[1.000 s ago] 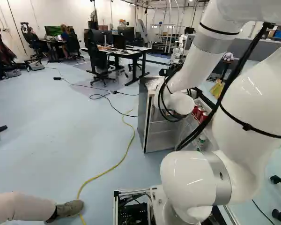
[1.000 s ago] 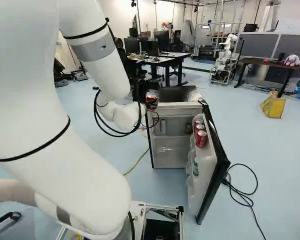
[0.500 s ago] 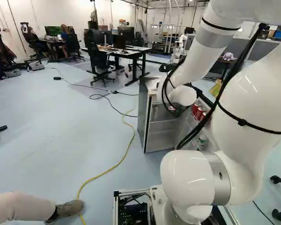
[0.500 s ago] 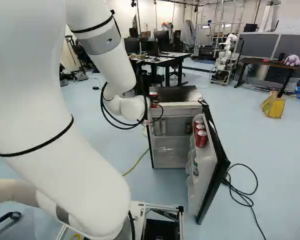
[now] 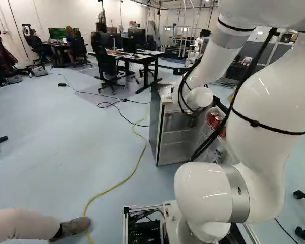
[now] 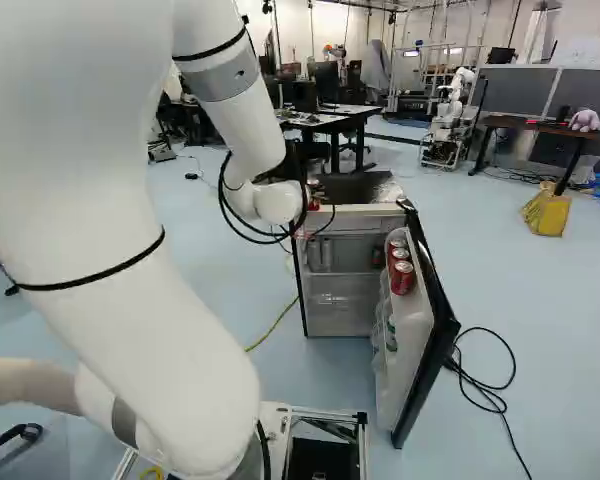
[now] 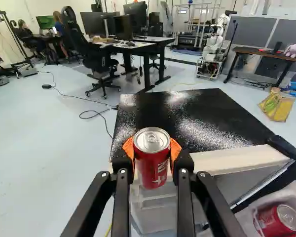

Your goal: Grab a drink from the fridge

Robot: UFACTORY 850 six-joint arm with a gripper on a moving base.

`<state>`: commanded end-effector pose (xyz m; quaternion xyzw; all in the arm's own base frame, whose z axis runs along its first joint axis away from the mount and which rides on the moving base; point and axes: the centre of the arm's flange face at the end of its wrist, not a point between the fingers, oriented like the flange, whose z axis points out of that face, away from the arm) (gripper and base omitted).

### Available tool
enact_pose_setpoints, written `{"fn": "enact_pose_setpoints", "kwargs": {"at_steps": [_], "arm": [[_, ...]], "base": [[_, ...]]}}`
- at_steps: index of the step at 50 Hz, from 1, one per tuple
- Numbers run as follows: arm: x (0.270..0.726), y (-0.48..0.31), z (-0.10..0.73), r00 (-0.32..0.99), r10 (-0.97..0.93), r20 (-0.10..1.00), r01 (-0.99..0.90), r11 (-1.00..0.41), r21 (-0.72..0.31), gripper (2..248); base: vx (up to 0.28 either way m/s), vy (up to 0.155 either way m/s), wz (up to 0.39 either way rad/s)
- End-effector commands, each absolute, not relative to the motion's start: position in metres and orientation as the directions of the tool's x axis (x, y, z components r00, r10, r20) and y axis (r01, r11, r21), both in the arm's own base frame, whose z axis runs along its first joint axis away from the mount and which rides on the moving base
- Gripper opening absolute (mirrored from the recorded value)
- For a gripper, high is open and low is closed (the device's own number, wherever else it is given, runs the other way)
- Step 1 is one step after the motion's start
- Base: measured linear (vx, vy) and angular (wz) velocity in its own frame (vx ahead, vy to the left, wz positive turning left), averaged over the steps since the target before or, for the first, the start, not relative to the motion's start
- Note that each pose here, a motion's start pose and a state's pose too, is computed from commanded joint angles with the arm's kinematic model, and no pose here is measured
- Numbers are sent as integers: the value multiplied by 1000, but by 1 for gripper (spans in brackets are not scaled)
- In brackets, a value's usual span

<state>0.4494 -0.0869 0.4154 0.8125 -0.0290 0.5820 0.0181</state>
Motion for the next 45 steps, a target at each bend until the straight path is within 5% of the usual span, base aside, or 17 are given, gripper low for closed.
{"fn": "enact_pose_setpoints", "kwargs": {"at_steps": [45], "arm": [[525, -108, 405, 310, -26, 950, -75, -997, -3, 90]], "base": [[0, 0, 0]]}}
